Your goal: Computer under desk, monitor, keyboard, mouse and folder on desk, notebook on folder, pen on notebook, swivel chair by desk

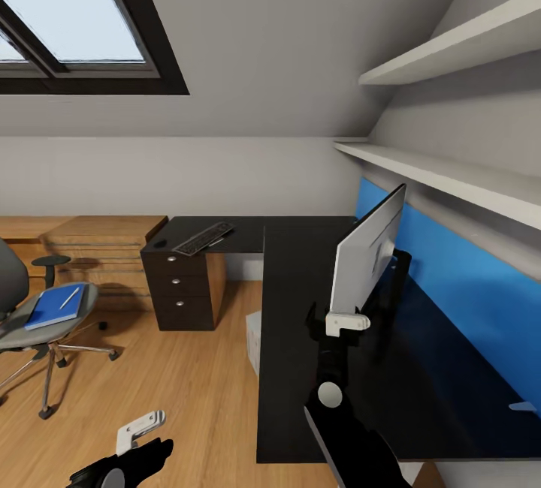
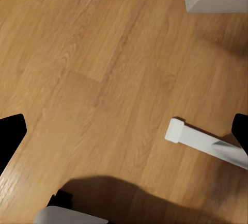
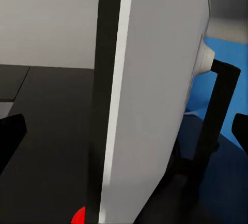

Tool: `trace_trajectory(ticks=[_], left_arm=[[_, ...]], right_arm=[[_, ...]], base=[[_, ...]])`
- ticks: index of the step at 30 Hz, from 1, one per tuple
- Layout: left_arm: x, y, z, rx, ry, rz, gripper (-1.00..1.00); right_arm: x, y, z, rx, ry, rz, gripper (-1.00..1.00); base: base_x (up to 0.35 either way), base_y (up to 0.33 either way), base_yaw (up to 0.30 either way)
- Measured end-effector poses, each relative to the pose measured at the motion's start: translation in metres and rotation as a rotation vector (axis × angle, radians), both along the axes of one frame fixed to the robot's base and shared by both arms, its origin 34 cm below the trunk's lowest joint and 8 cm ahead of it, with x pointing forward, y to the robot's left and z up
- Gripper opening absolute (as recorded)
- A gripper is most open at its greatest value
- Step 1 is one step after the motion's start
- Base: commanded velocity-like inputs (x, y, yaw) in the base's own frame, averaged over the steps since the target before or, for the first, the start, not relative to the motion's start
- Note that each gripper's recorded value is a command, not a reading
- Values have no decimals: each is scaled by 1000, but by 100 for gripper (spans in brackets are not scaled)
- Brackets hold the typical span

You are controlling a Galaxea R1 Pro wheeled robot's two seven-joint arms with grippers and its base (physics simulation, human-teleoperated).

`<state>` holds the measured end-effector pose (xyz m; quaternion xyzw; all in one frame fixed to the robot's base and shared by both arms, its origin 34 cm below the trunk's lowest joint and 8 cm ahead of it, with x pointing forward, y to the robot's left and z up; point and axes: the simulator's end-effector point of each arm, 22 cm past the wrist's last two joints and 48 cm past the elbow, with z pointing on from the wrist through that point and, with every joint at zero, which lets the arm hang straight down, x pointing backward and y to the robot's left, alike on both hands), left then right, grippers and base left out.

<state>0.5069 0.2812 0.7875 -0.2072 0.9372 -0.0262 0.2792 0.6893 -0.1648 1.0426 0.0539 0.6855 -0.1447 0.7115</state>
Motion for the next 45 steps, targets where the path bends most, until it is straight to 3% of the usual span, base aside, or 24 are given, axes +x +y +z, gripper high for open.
trace_trajectory(ticks=[33,39,45], left_arm=[[0,0,-1,0,2,0,100],[0,0,0,0,1,0,100],[0,0,0,-1,0,-1,100]], right_arm=[[0,-15,-2,-1,2,-37,100],[1,-46,-7,22,17,-107,100],[1,-50,-8,25,19,-115,100]], base=[[76,0,0],[75,-66,0],[31,-28,0]])
